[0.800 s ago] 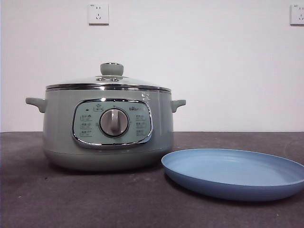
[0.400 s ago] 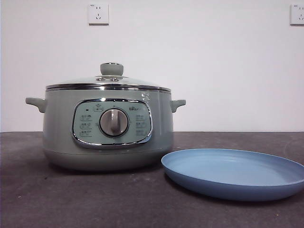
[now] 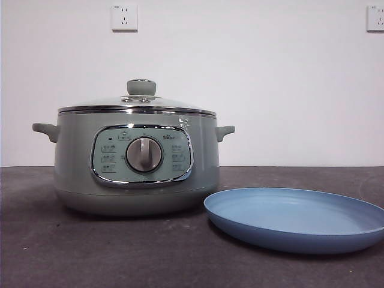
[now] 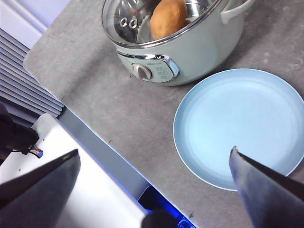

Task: Take the potato out from the steamer,put the potato on the plate,close the lid

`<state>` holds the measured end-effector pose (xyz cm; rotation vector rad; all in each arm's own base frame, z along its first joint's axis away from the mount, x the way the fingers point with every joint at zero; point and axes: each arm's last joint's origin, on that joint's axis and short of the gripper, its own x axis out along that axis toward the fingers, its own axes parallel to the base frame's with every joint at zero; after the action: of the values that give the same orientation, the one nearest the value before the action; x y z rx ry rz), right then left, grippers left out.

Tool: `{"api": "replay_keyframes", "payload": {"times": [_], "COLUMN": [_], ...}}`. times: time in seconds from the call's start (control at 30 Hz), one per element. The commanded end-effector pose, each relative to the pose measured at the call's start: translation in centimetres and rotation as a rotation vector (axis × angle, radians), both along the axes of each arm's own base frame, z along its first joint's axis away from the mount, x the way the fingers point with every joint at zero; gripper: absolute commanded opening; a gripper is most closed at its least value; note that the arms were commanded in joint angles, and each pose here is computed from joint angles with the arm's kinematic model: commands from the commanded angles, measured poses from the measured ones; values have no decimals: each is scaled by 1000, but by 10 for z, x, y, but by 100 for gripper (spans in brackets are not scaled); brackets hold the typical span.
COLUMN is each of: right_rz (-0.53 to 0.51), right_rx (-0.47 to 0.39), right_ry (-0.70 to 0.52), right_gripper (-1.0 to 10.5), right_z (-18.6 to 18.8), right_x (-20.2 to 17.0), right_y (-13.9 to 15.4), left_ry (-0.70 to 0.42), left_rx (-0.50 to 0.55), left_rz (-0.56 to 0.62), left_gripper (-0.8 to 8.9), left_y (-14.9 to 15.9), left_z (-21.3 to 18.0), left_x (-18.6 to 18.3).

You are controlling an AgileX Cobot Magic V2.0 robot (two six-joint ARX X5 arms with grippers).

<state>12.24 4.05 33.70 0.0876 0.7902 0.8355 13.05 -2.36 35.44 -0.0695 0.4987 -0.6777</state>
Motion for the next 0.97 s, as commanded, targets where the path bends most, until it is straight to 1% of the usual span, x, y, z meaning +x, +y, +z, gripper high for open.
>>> {"api": "replay_keyframes", "payload": {"times": [0.03, 0.23, 0.43, 0.6, 0.73, 0.87, 0.97], "right_rz": [2, 1, 1, 1, 1, 0, -2], "right_rx": [2, 2, 4, 5, 4, 3, 1], "right_ry": [-6, -11, -23, -23, -23, -24, -24], "right_gripper": [630, 630, 630, 630, 630, 630, 630], "right_z": [1, 1, 2, 2, 2, 2, 2], "right_x": [0, 1, 2, 2, 2, 2, 2], "right_y": [0, 0, 0, 0, 0, 0, 0], "left_ry": [-19, -49, -35, 17, 46, 84, 108], "left_rx": [15, 56, 131, 183, 228, 273, 285], "left_rz": [-23, -66, -83, -86, -94, -84, -87], "left_gripper": [668, 668, 668, 668, 668, 668, 668], "left_y": [-6, -31, -64, -87, -102, -113, -117], "left_z": [10, 26, 24, 11, -8, -28, -39], "left_x": [20, 68, 124, 161, 184, 198, 204]}}
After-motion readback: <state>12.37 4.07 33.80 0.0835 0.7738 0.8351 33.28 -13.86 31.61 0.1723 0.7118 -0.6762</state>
